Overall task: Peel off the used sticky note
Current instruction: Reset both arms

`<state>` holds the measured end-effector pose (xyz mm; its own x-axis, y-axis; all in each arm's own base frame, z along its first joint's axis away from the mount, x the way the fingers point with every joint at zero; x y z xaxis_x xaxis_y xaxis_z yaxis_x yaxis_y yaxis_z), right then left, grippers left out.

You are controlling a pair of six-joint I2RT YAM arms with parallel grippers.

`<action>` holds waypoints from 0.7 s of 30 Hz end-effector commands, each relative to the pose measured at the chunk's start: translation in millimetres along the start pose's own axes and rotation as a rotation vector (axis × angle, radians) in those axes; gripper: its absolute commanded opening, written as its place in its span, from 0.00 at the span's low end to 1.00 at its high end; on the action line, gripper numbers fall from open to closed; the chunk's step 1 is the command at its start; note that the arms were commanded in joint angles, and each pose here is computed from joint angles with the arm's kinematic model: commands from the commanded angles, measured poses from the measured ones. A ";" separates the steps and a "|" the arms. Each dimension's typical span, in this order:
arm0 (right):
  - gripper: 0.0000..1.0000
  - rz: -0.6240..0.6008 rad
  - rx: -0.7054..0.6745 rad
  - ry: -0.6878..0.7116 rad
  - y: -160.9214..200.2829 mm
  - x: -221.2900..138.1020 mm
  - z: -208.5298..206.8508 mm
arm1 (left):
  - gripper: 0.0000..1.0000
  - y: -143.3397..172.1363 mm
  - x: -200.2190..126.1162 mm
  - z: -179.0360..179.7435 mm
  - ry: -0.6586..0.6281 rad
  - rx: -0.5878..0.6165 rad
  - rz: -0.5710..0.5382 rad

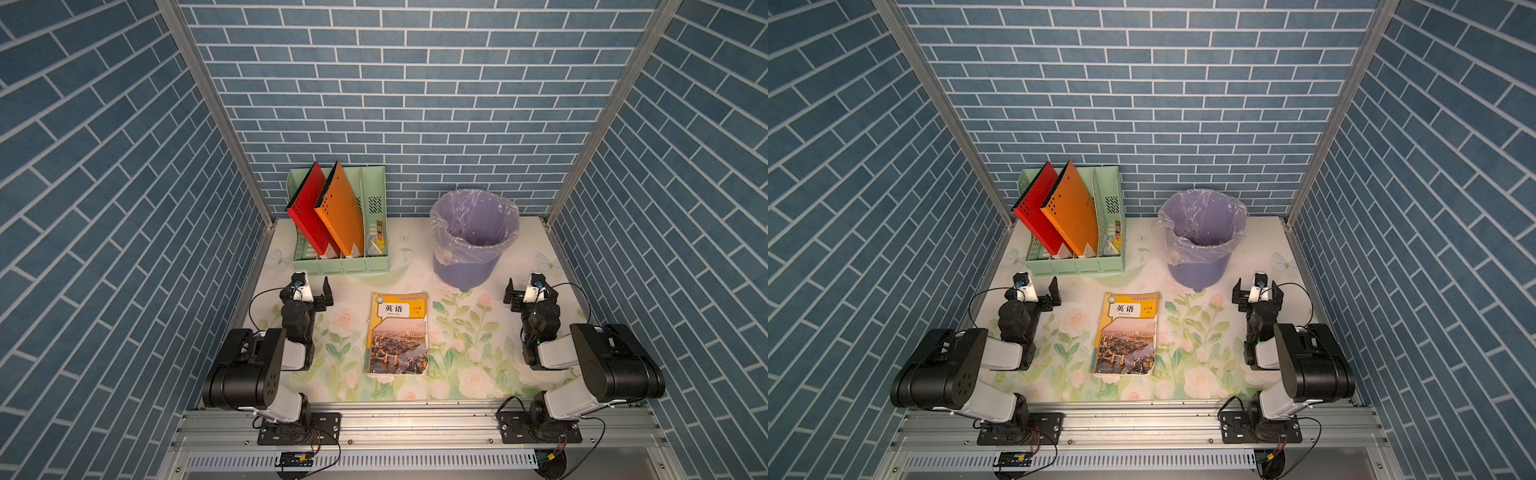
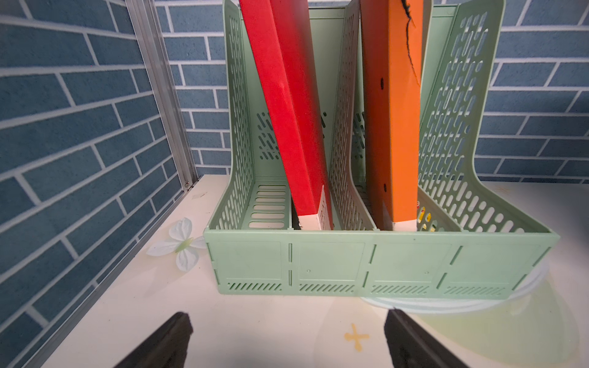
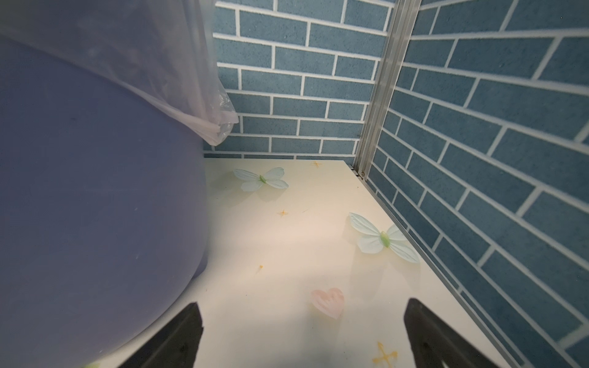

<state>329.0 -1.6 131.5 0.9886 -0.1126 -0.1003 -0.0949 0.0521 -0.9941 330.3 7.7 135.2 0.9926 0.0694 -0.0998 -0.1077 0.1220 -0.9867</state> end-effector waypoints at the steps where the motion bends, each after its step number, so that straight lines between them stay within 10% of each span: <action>1: 0.99 -0.001 0.030 0.001 -0.1 -2.2 -1.5 | 1.00 -1.5 0.6 -1.6 0.004 0.008 -0.006; 15: 1.00 -0.005 0.029 0.001 -1.0 -2.3 -1.5 | 1.00 -10.9 -34.3 -5.4 0.044 0.022 -0.146; 21: 0.99 -0.004 0.029 0.002 -0.7 -2.2 -1.8 | 1.00 -0.6 -1.0 5.6 -0.048 -0.010 -0.002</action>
<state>329.0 -1.6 131.5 0.9886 -0.1126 -0.1003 -0.0949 0.0525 -0.9941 313.3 5.9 133.5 0.9963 0.0546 -0.0661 -0.0728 0.1309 -0.9887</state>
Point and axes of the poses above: each gripper's point midway between its finger pads, its own x axis out along the fingers, its own z axis along the line the jaws close on, y = z × x, the point moved 4 cm from there along -x, back along the fingers, and after that the axes turned 8 degrees about x, right-handed, at the moved point
